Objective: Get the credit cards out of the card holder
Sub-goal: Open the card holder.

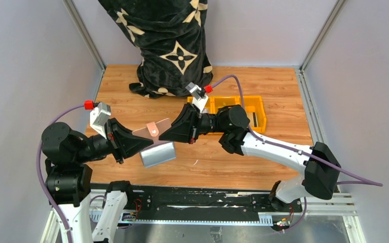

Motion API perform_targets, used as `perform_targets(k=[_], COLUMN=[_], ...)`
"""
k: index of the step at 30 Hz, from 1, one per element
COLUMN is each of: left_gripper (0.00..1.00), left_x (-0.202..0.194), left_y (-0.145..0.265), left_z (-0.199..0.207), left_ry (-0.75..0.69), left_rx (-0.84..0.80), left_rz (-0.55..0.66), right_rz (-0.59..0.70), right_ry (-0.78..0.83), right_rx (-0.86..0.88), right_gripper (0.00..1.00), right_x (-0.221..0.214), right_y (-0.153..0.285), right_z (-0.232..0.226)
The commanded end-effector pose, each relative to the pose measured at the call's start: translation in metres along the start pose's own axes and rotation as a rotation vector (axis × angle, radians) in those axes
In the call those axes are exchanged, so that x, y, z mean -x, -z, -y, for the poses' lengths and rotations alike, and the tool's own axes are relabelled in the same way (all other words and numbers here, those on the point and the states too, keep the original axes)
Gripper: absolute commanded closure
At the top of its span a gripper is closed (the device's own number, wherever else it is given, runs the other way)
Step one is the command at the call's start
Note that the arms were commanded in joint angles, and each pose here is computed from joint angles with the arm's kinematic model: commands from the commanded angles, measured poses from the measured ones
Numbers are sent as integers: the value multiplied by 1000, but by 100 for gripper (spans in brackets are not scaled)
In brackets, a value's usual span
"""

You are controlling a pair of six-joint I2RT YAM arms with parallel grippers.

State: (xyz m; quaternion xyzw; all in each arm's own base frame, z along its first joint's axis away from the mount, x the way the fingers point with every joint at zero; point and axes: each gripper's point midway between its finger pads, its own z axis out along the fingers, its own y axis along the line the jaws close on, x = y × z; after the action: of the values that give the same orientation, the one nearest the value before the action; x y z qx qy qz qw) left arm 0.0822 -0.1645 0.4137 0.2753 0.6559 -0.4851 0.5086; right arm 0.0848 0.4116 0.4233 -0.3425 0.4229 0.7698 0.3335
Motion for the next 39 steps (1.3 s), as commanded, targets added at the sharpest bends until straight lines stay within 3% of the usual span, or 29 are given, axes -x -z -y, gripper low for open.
perform_targets(k=[1, 3, 5, 9, 16, 20, 27, 32, 36, 39], left_gripper=[100, 100, 100, 100, 100, 100, 100, 100, 100, 100], left_x=[8, 10, 13, 32, 51, 54, 56, 56, 55, 54], left_y=[0, 0, -2, -8, -10, -10, -9, -8, -8, -8], left_z=[6, 3, 0, -6, -8, -8, -5, -1, 1, 2], left_ry=[24, 33, 53, 131, 216, 244, 253, 253, 255, 252], left_rx=[-15, 1, 10, 5, 17, 27, 25, 18, 14, 12], left_rz=[-2, 5, 17, 102, 181, 194, 196, 196, 190, 188], right_rz=[27, 22, 17, -30, -56, -67, -62, -31, -3, 15], right_ry=[29, 34, 36, 34, 34, 84, 128, 141, 145, 152], right_rx=[84, 74, 68, 114, 136, 111, -6, -104, -142, -157], right_gripper=[100, 84, 60, 39, 32, 37, 67, 81, 87, 82], right_x=[16, 13, 8, -8, -32, -36, -31, -20, -9, -3], right_y=[-3, -1, 2, 11, 31, 36, 34, 32, 27, 25], right_z=[-18, -16, -15, -22, -30, -29, -10, 5, 11, 13])
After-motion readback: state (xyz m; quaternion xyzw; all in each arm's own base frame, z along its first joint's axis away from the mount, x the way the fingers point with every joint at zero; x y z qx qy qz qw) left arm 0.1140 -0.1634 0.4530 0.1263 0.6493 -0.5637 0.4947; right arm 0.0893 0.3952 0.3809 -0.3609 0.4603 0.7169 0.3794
